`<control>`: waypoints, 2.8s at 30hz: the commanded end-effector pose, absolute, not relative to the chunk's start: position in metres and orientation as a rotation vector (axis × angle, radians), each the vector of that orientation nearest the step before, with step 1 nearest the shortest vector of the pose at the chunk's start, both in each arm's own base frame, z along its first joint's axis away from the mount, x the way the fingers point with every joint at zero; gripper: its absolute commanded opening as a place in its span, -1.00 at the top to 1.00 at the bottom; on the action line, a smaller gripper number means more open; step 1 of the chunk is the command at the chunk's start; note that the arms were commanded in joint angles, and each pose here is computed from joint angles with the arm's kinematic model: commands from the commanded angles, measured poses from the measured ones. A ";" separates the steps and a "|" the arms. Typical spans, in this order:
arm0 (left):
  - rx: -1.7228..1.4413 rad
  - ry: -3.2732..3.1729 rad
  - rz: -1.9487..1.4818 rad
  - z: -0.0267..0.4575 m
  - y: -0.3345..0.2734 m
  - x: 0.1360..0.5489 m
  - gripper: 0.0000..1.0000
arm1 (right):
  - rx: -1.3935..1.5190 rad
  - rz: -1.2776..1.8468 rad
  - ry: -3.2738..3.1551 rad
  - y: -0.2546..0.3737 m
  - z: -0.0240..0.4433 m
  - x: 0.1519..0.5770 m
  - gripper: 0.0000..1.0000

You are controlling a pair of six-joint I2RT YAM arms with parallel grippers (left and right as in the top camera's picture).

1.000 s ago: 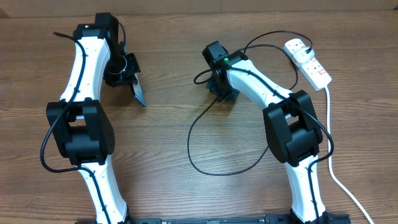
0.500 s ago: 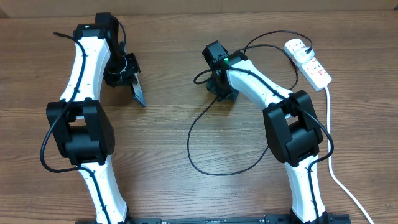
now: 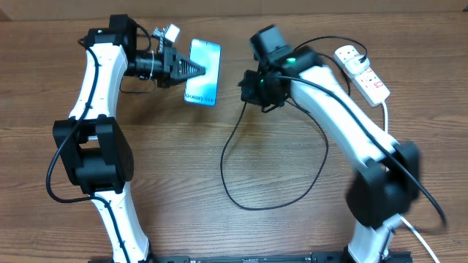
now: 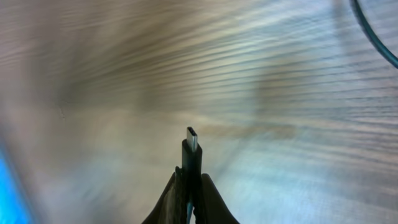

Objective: Plug charger to phone and switch on socket

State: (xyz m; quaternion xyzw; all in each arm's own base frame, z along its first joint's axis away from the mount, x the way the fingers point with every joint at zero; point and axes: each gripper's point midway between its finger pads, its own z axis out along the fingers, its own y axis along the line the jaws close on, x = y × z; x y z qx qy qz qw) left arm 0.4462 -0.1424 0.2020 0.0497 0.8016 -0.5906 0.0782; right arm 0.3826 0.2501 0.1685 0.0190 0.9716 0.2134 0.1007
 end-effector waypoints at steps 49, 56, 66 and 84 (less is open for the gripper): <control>0.124 2.265 -1.838 0.235 -0.127 0.455 0.92 | 0.463 0.361 3.015 0.250 0.053 0.277 0.93; 0.123 2.269 -1.834 0.234 -0.127 0.455 0.92 | 0.481 0.354 3.083 0.252 0.042 0.267 0.27; 0.118 2.309 -1.789 0.227 -0.125 0.455 0.92 | 0.567 0.455 2.975 0.245 0.055 0.308 0.15; 0.114 2.312 -1.791 0.227 -0.125 0.455 0.92 | 0.321 -0.052 3.220 0.240 0.042 0.327 0.30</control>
